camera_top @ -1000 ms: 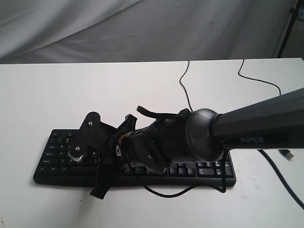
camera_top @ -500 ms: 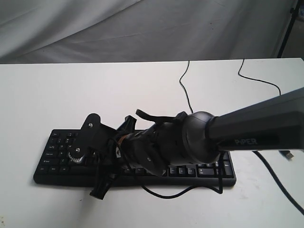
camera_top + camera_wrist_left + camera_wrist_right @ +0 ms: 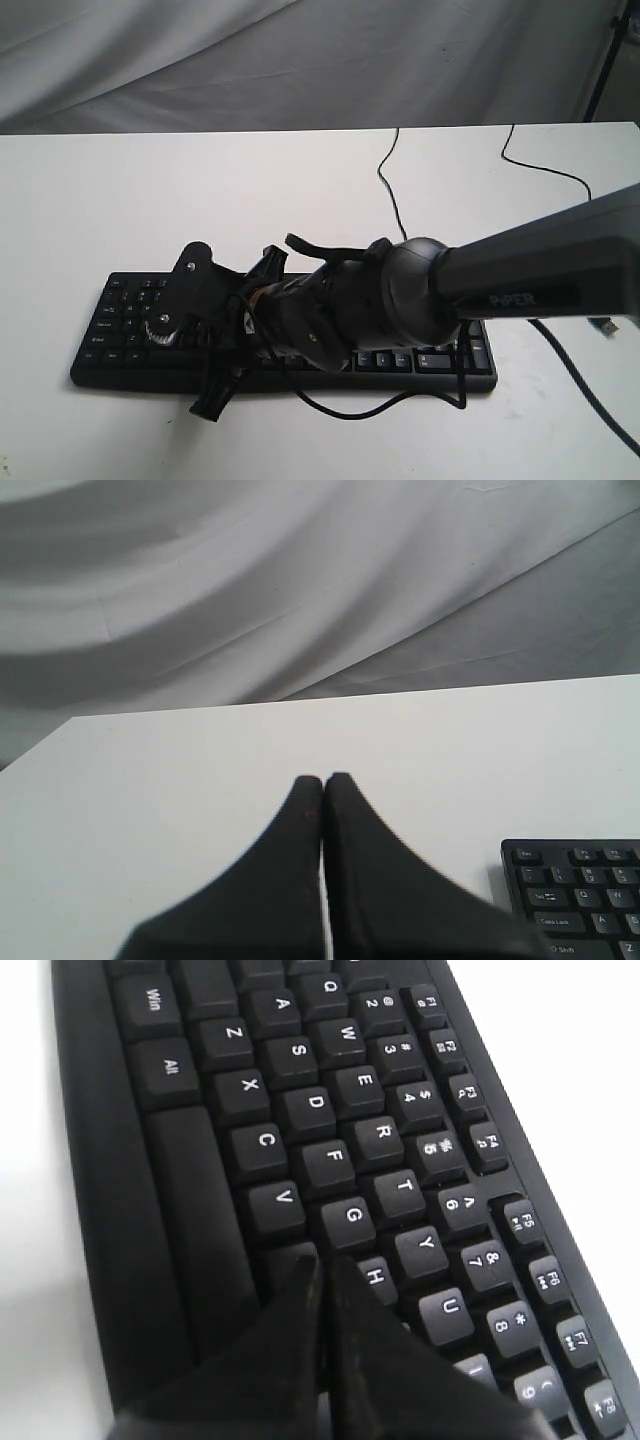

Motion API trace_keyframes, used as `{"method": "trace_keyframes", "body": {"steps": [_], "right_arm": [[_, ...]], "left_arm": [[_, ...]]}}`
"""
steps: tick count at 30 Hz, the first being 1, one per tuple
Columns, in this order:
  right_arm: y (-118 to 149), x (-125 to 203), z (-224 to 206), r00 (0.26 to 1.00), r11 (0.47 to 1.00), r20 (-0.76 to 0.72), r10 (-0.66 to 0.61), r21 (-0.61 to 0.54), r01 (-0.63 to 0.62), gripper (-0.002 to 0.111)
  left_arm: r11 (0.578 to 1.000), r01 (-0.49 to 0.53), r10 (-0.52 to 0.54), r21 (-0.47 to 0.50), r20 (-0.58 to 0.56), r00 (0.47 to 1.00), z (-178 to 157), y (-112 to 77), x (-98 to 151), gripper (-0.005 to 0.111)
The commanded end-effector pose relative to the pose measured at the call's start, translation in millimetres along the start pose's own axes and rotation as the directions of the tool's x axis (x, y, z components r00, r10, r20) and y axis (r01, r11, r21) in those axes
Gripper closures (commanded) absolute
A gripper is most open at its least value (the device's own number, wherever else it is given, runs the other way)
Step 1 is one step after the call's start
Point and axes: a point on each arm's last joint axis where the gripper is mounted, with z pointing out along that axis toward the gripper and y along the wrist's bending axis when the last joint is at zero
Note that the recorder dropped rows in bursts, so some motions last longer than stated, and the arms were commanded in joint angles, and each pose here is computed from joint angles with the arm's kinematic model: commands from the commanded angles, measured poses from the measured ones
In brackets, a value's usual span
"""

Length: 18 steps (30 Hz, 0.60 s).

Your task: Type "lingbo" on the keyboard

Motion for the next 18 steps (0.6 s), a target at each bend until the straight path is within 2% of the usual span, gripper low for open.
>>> {"method": "trace_keyframes", "body": {"steps": [1,18], "right_arm": [[1.0,2.5,3.6,1.0,1.0,-0.003,-0.004,-0.001,0.004,0.108],[3.6,8.4,9.1,1.0,1.0,-0.029,0.001,-0.012,-0.001,0.108]], "left_arm": [[1.0,0.003,-0.003,0.004,-0.003,1.0,0.6,-0.4,1.4,0.106],[1.0,0.003,-0.003,0.004,-0.003,1.0,0.6,-0.4,1.4,0.106]]}}
